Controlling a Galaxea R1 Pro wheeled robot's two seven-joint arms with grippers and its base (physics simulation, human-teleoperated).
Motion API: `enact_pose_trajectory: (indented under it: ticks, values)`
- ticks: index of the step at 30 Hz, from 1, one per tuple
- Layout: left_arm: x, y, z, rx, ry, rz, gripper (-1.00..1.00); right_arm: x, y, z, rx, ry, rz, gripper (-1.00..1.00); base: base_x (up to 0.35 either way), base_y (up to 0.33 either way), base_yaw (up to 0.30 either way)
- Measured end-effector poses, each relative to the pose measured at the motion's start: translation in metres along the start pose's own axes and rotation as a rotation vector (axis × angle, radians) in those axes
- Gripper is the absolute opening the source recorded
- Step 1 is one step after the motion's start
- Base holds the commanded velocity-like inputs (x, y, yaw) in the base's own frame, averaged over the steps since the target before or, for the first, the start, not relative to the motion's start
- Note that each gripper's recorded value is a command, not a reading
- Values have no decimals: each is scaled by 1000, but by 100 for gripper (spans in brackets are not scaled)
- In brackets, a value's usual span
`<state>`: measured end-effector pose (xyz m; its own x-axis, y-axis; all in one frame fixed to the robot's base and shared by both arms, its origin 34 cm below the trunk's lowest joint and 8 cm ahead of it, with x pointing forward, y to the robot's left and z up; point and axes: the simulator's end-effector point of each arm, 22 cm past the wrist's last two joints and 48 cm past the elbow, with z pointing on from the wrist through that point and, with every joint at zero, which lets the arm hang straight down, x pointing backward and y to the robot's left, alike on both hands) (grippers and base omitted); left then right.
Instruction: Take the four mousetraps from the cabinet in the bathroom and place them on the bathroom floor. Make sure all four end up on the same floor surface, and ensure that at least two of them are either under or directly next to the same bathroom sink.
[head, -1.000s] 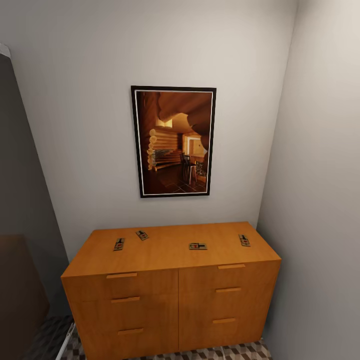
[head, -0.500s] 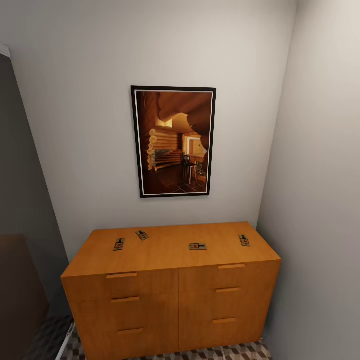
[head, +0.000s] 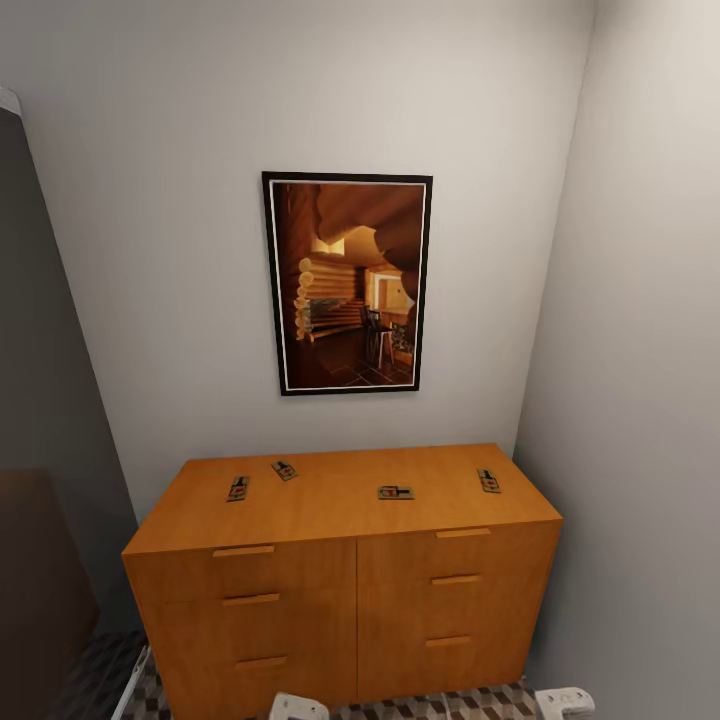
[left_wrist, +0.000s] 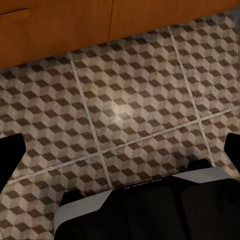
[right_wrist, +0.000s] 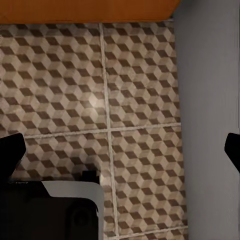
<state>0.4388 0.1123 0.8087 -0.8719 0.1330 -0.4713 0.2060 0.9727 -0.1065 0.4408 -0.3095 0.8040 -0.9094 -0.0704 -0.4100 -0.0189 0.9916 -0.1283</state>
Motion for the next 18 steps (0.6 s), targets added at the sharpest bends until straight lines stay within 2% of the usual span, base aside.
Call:
enact_pose_trajectory:
  ticks: [6, 10, 15, 18]
  values:
    - [-38, -4, -22, 4, -65, 3, 100, -34, -11, -21, 19, -67, 5, 100, 0, 0, 0]
    - [-56, -4, -38, 5, -86, 2, 100, -51, -15, -34, 27, -96, 10, 100, 0, 0, 0]
    - [-78, -5, -61, 7, -83, 1, 100, -98, -23, -58, 39, -155, 23, 100, 0, 0, 0]
    - [-110, -6, -73, 9, -113, 7, 100, -133, -27, -73, 44, -187, 34, 100, 0, 0, 0]
